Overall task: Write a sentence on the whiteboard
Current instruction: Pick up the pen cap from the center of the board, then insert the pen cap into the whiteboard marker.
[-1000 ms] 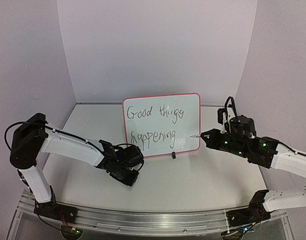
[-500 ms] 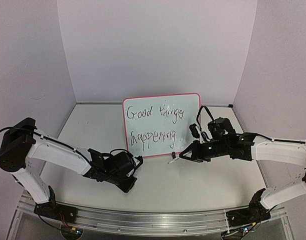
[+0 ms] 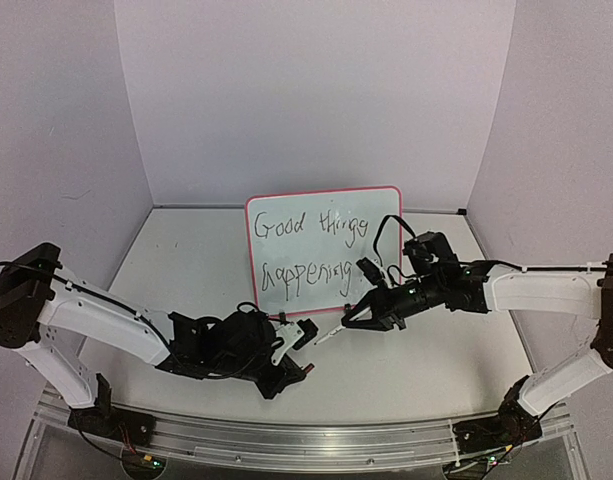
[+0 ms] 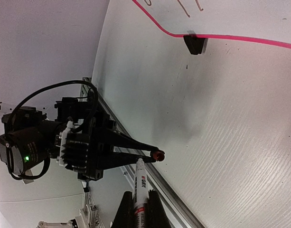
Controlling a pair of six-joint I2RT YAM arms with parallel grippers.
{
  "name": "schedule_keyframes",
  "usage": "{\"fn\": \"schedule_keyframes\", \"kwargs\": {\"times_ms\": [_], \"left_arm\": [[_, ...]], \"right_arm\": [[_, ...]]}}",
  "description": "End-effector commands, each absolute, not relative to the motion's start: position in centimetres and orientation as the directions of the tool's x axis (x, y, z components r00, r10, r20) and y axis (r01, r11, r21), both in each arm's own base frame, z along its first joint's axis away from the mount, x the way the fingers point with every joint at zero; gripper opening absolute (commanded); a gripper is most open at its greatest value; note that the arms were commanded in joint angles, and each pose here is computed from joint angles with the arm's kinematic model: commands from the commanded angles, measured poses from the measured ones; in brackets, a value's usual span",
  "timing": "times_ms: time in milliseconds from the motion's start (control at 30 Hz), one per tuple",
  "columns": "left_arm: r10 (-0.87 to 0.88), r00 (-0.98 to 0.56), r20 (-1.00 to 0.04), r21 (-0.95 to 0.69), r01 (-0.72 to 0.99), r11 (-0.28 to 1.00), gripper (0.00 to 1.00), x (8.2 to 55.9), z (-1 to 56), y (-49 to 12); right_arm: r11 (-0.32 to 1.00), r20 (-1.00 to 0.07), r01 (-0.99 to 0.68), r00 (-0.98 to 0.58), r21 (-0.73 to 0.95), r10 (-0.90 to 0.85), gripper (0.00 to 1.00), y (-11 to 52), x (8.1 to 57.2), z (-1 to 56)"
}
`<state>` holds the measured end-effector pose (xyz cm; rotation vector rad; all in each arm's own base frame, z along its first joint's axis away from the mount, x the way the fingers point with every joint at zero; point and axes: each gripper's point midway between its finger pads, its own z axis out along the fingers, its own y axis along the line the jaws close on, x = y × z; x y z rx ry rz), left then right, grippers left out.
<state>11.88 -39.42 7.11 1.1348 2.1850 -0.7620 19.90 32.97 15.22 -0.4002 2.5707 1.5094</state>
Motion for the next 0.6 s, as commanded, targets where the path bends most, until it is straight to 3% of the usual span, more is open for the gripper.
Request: {"fn": "schedule_keyframes", "kwargs": {"times_ms": [0, 567], "left_arm": [[0.481, -0.441, -0.758, -0.257, 0.879, 0.401, 0.00, 10.1, 9.4, -41.1], [0.444, -0.456, -0.771, -0.262, 0.863, 0.433, 0.00, 10.1, 9.4, -40.8]], "right_arm": [[0.409, -0.224, -0.277, -0.959, 0.869, -0.172, 0.00, 32.8, 19.6, 15.9], [0.377, -0.125, -0.209, -0.964, 0.902, -0.236, 0.00, 32.0, 17.5, 13.6]]}}
